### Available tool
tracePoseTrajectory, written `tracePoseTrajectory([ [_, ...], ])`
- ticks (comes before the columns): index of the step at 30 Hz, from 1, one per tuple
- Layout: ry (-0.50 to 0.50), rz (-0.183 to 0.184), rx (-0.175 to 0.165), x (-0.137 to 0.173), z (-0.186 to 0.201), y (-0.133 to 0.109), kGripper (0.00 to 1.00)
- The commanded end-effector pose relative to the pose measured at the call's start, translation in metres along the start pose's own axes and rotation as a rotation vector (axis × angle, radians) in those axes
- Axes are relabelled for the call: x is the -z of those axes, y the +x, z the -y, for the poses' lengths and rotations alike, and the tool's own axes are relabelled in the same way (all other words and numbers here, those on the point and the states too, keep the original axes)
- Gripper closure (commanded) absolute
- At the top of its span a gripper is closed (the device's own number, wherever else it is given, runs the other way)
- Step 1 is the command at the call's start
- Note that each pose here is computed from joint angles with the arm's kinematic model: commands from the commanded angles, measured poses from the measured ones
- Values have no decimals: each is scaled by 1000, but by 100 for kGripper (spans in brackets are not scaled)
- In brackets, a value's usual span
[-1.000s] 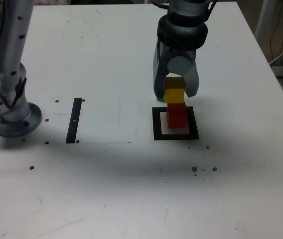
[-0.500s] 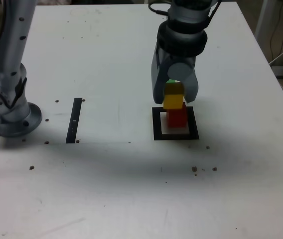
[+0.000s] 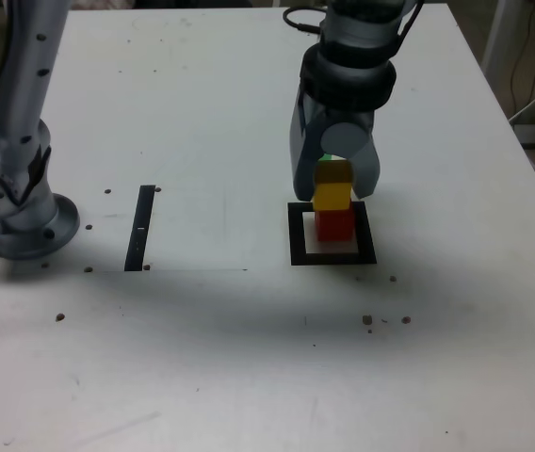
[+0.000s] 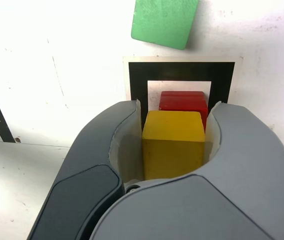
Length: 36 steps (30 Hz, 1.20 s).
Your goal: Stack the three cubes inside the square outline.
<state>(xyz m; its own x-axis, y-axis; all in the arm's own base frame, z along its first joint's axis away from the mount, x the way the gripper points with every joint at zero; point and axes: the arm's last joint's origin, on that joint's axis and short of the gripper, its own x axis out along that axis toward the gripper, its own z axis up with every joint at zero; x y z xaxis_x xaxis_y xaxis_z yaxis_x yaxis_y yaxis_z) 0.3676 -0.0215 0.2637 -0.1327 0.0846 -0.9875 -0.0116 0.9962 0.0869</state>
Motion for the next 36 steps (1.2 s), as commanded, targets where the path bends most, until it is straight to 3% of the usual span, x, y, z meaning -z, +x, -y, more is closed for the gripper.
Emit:
tracePoseTrajectory([
  [1,3,10,2,-2,2,-1,71],
  [15,5,10,-1,-1,3,2,69],
  [36,20,39,-12,-5,3,7,22],
])
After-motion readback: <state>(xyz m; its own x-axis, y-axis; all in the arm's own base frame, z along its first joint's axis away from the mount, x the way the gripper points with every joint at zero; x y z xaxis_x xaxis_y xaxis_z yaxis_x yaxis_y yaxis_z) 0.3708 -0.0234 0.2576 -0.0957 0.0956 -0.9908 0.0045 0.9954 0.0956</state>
